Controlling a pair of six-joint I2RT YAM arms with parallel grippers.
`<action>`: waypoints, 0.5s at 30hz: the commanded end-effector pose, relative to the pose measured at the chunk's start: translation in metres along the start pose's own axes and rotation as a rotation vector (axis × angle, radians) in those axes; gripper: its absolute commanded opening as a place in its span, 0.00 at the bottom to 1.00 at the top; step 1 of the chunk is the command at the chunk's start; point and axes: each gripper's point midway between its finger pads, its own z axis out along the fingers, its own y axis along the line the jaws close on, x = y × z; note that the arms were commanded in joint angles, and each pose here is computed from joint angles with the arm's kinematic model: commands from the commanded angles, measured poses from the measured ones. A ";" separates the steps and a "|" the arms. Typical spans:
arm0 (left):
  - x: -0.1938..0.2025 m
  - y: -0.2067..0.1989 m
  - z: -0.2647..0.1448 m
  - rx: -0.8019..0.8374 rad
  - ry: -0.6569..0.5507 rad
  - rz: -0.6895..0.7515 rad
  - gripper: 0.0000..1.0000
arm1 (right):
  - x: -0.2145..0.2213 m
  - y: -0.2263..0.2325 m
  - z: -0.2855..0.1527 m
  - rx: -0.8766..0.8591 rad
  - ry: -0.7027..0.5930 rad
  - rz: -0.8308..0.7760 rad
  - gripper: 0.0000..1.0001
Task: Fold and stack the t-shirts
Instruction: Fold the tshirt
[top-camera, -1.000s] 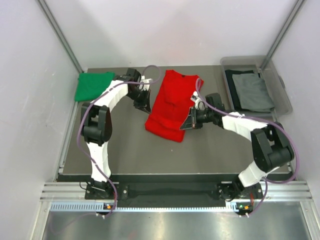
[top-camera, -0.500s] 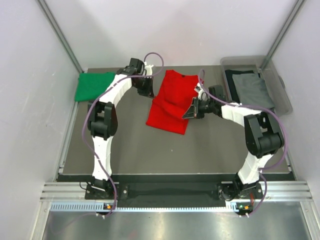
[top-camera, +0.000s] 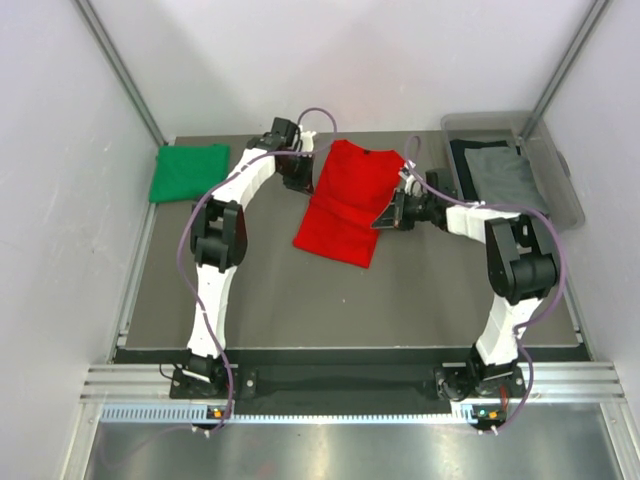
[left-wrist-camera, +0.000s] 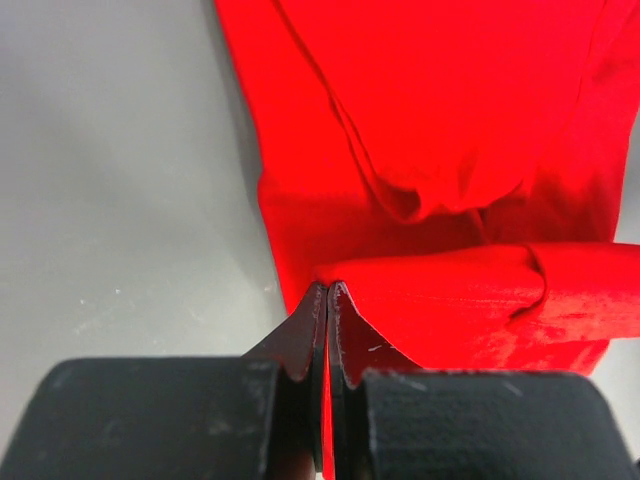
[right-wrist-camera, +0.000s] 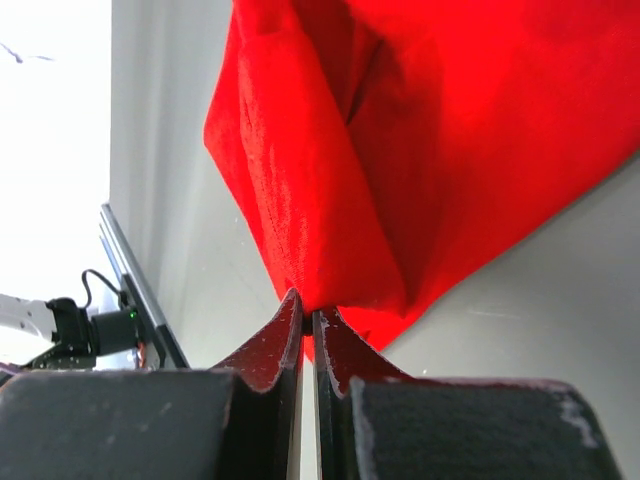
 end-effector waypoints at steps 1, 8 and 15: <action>-0.031 0.002 -0.009 -0.040 -0.094 0.058 0.00 | -0.039 0.014 -0.008 -0.037 -0.100 -0.082 0.00; -0.039 0.012 -0.005 -0.104 -0.111 0.071 0.00 | -0.045 0.008 -0.005 -0.029 -0.103 -0.064 0.00; -0.049 0.029 0.009 -0.180 -0.145 0.066 0.00 | -0.049 -0.004 0.004 -0.023 -0.116 -0.031 0.00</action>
